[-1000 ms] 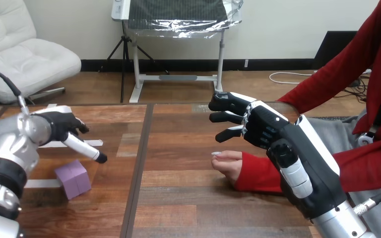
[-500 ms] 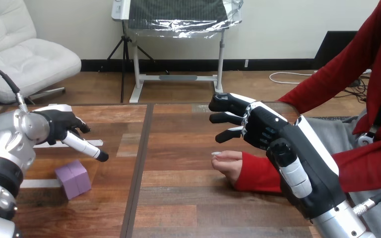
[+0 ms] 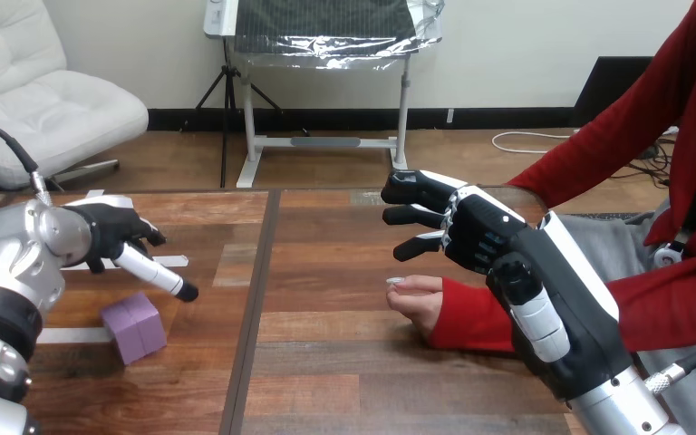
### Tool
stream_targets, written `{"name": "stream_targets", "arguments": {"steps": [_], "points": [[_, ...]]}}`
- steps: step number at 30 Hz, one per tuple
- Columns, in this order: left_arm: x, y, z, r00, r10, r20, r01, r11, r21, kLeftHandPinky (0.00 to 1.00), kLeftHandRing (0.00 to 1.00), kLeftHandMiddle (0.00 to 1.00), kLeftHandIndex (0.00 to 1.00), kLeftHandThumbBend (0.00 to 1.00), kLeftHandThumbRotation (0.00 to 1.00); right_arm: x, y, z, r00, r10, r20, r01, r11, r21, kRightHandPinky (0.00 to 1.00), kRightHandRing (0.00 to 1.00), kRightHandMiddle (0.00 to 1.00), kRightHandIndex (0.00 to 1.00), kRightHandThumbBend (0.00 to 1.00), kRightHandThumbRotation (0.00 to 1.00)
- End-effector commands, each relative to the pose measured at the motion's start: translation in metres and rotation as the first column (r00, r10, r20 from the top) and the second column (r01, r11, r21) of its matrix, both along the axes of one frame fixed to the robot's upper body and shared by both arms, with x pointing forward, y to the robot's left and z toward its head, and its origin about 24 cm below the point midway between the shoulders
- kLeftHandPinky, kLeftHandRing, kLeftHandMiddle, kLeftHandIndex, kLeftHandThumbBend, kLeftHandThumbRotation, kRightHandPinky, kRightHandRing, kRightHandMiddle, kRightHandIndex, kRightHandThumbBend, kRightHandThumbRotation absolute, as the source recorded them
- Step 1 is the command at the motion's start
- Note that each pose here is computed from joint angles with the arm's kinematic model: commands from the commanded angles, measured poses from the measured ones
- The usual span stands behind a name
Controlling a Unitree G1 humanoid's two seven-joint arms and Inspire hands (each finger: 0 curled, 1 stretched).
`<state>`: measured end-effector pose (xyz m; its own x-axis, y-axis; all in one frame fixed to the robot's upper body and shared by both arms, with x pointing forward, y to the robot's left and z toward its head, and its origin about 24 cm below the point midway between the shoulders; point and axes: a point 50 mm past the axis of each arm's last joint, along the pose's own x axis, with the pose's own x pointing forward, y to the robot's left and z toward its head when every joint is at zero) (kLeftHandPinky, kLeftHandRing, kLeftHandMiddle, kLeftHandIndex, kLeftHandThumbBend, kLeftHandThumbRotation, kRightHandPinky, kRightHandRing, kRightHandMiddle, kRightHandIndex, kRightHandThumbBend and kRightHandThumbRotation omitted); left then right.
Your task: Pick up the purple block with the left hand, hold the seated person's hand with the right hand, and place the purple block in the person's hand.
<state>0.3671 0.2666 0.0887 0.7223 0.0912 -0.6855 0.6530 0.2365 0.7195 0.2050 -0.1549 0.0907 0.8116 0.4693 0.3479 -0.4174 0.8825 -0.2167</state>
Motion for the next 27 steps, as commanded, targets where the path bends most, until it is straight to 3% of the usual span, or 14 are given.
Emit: {"name": "stream_targets", "arguments": {"steps": [1, 8, 14, 26, 27], "points": [[0.007, -0.002, 0.022, 0.998, -0.03, 0.063, 0.029, 0.999, 0.023, 0.84, 0.88, 0.92, 0.93, 0.81, 0.43, 0.006, 0.0, 0.019, 0.996, 0.002, 0.093, -0.003, 1.0, 0.01, 0.65, 0.8, 0.83, 0.82, 0.89, 1.0], [0.006, -0.003, 0.021, 0.998, -0.055, 0.034, 0.053, 0.997, 0.06, 0.84, 0.89, 0.92, 0.93, 0.81, 0.43, 0.006, 0.0, 0.019, 0.996, 0.001, 0.092, -0.002, 1.0, 0.014, 0.65, 0.79, 0.82, 0.82, 0.89, 1.0], [0.005, -0.002, 0.018, 0.999, -0.041, 0.014, 0.041, 0.998, 0.052, 0.85, 0.91, 0.94, 0.93, 0.81, 0.42, 0.006, 0.0, 0.019, 0.996, 0.002, 0.087, -0.004, 1.0, 0.016, 0.65, 0.79, 0.82, 0.82, 0.89, 1.0], [0.002, -0.001, 0.009, 1.0, 0.001, 0.009, -0.002, 0.999, 0.042, 0.72, 0.84, 0.93, 0.93, 0.83, 0.36, 0.006, 0.0, 0.019, 0.996, 0.003, 0.09, -0.004, 1.0, 0.014, 0.65, 0.79, 0.83, 0.82, 0.9, 1.0], [0.001, 0.0, 0.007, 1.0, 0.001, 0.014, -0.001, 0.998, 0.058, 0.64, 0.83, 0.95, 0.96, 0.85, 0.35, 0.005, 0.0, 0.019, 0.996, 0.004, 0.092, -0.005, 1.0, 0.014, 0.65, 0.8, 0.83, 0.82, 0.9, 1.0]]}}
